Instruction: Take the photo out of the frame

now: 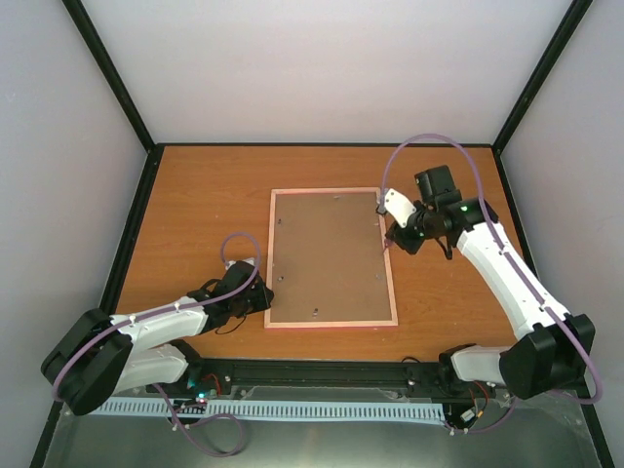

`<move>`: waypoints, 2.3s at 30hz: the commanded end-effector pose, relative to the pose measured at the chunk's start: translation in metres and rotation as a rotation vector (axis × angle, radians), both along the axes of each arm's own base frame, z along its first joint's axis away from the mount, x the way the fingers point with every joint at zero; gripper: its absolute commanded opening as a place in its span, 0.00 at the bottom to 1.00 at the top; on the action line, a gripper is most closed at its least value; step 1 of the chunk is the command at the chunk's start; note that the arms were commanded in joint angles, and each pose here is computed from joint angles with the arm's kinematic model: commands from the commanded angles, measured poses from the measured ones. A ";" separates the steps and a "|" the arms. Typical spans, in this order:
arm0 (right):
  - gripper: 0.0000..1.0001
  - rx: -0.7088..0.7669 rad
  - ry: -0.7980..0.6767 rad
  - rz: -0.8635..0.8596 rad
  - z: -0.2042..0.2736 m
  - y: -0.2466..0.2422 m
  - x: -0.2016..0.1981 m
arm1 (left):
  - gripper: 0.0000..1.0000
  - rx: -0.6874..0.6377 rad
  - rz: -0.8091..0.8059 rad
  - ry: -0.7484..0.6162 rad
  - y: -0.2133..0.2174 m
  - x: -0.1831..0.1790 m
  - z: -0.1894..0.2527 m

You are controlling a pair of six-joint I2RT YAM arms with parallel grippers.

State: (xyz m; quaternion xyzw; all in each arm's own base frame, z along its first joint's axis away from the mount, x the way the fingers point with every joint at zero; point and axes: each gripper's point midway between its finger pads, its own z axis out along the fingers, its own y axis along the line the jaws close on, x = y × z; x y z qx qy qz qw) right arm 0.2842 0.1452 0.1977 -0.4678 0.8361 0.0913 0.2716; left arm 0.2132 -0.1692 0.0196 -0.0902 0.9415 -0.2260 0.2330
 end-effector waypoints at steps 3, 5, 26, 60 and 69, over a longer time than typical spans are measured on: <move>0.03 0.009 -0.105 -0.056 0.030 -0.003 0.035 | 0.01 0.042 0.031 0.057 0.012 -0.011 -0.018; 0.03 0.007 -0.114 -0.069 0.034 -0.002 0.044 | 0.01 0.042 0.031 0.058 0.012 -0.011 -0.018; 0.03 0.040 -0.061 -0.101 0.024 0.005 0.098 | 0.01 0.045 0.029 0.057 0.012 -0.011 -0.018; 0.03 0.038 0.031 -0.174 -0.029 -0.011 0.126 | 0.01 0.045 0.027 0.054 0.012 -0.010 -0.018; 0.03 0.016 0.026 -0.177 -0.026 -0.015 0.126 | 0.01 0.048 0.027 0.055 0.012 -0.010 -0.019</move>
